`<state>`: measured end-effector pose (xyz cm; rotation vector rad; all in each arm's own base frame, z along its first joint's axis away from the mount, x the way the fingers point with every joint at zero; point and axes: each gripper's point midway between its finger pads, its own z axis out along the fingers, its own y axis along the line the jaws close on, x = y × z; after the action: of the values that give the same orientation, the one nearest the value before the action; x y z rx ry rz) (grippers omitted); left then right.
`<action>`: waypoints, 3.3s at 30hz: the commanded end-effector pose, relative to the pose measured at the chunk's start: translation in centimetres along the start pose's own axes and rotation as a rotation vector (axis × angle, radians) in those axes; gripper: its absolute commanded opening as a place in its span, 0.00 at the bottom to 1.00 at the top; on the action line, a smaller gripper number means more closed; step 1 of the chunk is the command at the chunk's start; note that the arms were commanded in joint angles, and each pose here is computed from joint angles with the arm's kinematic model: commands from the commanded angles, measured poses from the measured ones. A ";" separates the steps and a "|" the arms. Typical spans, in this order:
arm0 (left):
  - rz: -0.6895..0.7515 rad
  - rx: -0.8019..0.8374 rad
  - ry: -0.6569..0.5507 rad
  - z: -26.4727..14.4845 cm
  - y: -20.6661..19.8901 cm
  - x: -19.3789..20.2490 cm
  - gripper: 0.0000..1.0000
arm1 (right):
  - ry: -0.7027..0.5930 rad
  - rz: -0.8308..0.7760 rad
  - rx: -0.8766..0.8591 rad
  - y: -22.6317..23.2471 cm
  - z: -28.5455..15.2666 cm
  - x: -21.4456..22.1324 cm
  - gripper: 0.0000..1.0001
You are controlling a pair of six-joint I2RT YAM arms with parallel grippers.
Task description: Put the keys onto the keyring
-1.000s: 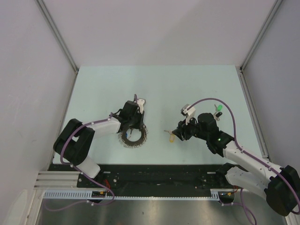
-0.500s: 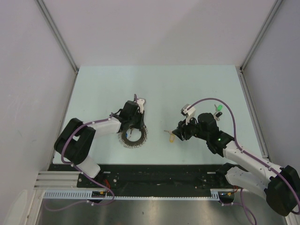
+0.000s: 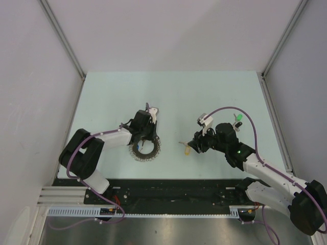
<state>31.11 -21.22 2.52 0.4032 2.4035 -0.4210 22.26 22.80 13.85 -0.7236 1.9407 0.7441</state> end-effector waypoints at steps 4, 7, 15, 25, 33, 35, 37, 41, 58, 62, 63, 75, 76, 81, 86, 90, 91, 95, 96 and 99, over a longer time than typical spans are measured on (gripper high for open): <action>-0.015 -0.039 0.004 -0.9 0.8 0.4 0.19 | -0.035 -0.021 -0.010 0.1 0.1 -0.9 0.45; -0.013 -0.046 0.002 -1.2 0.9 0.4 0.20 | -0.036 -0.020 -0.010 0.1 0.1 -0.9 0.45; -0.018 -0.050 -0.007 -1.7 0.9 0.2 0.21 | -0.035 -0.021 -0.010 0.1 0.1 -0.9 0.45; -0.010 -0.033 -0.007 -0.9 0.4 0.3 0.21 | -0.035 -0.021 -0.010 0.1 0.1 -0.8 0.45; -0.006 -0.025 0.009 -0.4 0.2 0.5 0.20 | -0.033 -0.021 -0.011 0.1 0.2 -0.7 0.45; -0.006 -0.026 0.014 -0.3 0.3 0.7 0.19 | -0.032 -0.020 -0.011 0.1 0.2 -0.7 0.45; -0.005 -0.023 0.016 -0.3 0.2 0.8 0.19 | -0.032 -0.020 -0.013 0.1 0.2 -0.7 0.45; 0.000 -0.007 -0.016 -0.2 -0.1 0.0 0.19 | -0.030 -0.020 -0.013 0.1 0.3 -0.7 0.45; 0.011 0.001 -0.009 -0.3 -0.3 0.3 0.01 | -0.032 -0.022 -0.014 0.1 0.2 -0.7 0.45; 0.043 0.022 -0.065 -1.4 -0.8 -1.2 0.00 | -0.036 -0.023 -0.013 0.1 0.1 -0.8 0.45; 0.053 0.037 -0.079 -1.7 -1.1 -1.5 0.00 | -0.039 -0.022 -0.013 0.2 0.0 -0.9 0.45; 0.363 0.318 -0.289 -8.8 -6.2 -6.2 0.00 | -0.081 -0.049 -0.054 1.3 -0.6 -2.0 0.45; 0.415 0.359 -0.313 -9.6 -7.0 -6.8 0.00 | -0.084 -0.051 -0.059 1.4 -0.6 -2.1 0.45; 0.557 0.463 -0.344 -13.2 -8.7 -7.3 0.00 | -0.099 -0.061 -0.054 1.5 -0.8 -2.4 0.45; 0.707 0.647 -0.435 -17.7 -11.1 -7.3 0.00 | -0.084 -0.042 -0.027 1.1 -0.8 -2.0 0.45; 0.769 0.760 -0.475 -20.0 -12.1 -6.8 0.00 | -0.053 -0.016 0.016 0.4 -0.5 -1.2 0.45; 0.773 0.778 -0.483 -20.5 -12.3 -6.8 0.00 | -0.049 -0.012 0.025 0.2 -0.5 -1.1 0.45; 0.778 0.823 -0.502 -21.3 -12.3 -6.5 0.00 | -0.027 -0.009 0.061 -0.3 0.0 -0.5 0.45; 0.772 0.815 -0.503 -21.3 -12.1 -6.5 0.00 | -0.022 -0.006 0.084 -0.8 0.1 -0.2 0.45; 0.733 0.764 -0.511 -21.2 -11.3 -7.0 0.00 | 0.000 -0.005 0.111 -1.3 0.7 0.7 0.45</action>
<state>20.34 -24.48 21.83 1.2711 1.5164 -0.9499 22.49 22.74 13.77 -0.7022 1.9378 0.6906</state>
